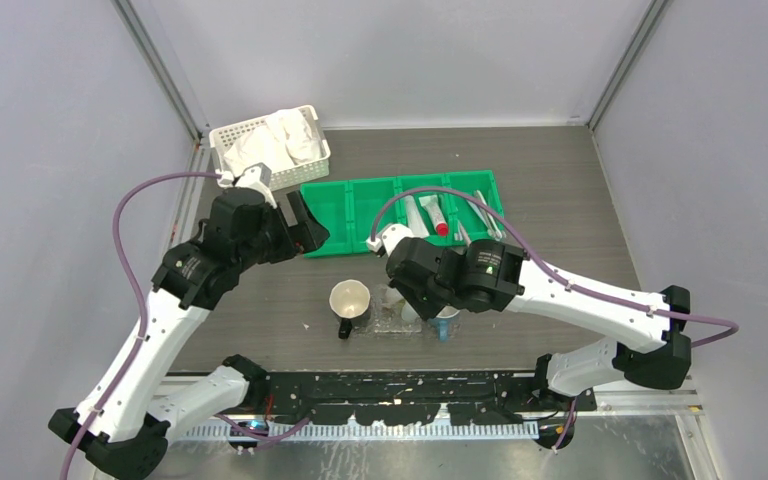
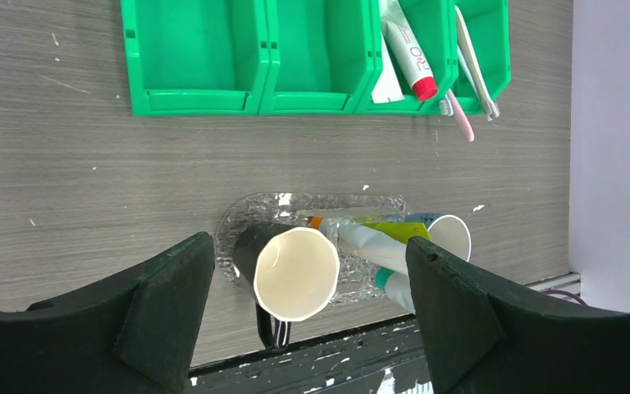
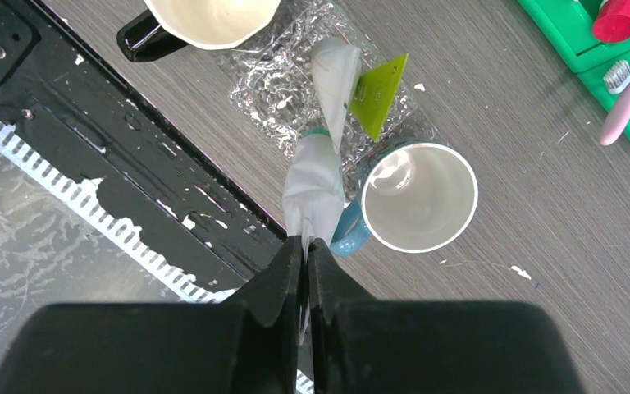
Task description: Prepare toiletry sets of a toothbrush and toothpaste on the tray
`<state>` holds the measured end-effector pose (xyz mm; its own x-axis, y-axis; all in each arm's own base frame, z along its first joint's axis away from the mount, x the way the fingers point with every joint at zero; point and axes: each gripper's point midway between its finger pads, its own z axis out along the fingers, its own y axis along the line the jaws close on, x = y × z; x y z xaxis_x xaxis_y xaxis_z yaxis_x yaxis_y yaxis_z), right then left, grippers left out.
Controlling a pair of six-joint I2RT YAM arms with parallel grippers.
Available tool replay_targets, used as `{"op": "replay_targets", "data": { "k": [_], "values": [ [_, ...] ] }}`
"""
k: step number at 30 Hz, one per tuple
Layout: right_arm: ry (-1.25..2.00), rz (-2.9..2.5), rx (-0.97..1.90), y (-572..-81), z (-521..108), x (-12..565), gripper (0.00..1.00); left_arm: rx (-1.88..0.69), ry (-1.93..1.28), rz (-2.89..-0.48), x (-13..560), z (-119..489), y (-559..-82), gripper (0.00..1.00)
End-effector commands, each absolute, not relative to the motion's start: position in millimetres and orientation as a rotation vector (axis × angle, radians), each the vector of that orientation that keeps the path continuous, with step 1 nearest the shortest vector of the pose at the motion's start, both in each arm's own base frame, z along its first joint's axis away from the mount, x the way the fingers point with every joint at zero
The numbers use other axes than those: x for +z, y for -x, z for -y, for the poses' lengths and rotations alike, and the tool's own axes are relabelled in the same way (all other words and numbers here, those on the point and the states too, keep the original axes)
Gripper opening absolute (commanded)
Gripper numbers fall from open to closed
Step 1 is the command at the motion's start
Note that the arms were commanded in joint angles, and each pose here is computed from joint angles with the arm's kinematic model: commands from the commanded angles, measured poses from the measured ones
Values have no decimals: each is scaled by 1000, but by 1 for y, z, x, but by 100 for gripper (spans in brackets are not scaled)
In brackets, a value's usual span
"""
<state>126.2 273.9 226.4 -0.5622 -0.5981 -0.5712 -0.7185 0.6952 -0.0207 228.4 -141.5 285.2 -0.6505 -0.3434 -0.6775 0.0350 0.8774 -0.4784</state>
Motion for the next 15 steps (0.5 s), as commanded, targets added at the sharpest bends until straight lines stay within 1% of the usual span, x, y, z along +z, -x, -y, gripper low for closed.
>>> {"op": "replay_targets", "data": {
  "k": [1, 15],
  "values": [
    [998, -2321, 322, -128, -284, 228, 1, -582, 216, -2167, 293, 138, -231, 87],
    [1009, -2308, 282, -135, -287, 219, 1, -579, 220, -2172, 290, 137, -231, 87]
  ]
}}
